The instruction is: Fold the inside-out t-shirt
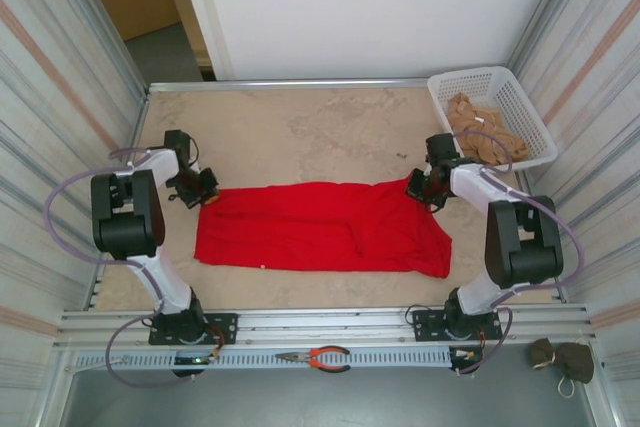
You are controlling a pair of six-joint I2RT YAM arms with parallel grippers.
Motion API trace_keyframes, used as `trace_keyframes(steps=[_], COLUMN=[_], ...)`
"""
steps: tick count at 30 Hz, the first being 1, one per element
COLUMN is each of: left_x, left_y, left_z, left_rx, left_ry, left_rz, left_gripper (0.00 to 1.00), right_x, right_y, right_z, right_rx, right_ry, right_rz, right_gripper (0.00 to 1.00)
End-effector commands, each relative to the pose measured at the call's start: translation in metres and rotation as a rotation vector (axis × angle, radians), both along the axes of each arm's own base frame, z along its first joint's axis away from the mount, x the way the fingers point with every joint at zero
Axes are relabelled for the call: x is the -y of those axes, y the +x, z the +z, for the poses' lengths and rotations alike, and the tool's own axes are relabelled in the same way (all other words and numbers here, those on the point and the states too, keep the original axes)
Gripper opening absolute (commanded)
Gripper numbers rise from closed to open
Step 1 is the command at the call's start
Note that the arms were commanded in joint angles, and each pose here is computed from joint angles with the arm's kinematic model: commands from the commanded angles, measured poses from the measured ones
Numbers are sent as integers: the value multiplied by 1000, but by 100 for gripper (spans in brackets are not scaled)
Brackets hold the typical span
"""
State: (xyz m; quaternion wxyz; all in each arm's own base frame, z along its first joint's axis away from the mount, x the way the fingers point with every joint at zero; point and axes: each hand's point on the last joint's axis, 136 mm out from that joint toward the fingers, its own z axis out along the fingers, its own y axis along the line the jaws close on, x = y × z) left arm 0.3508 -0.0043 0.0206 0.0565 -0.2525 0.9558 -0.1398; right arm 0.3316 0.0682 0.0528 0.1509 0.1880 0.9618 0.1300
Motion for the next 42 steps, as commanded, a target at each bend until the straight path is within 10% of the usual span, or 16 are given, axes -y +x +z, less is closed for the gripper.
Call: trace_keyframes(steps=[1, 11, 17, 24, 31, 42], left_x=[-4, -7, -3, 12, 49, 65], left_y=[13, 35, 43, 37, 12, -6], left_z=[3, 15, 42, 86, 91, 70], left_rx=[30, 131, 224, 323, 311, 264], left_ry=[-18, -45, -64, -102, -167, -220], left_rz=[21, 50, 31, 40, -23, -43], left_gripper=[0, 0, 41, 51, 52, 52], right_x=[13, 31, 22, 12, 40, 35], right_y=[-16, -38, -33, -34, -47, -56], right_z=[3, -47, -27, 27, 20, 3], right_rx=[-24, -185, -119, 7, -7, -6], right_ry=[-24, -75, -15, 31, -50, -13], right_rz=[-47, -107, -87, -66, -110, -59], right_gripper=[9, 1, 58, 60, 98, 100])
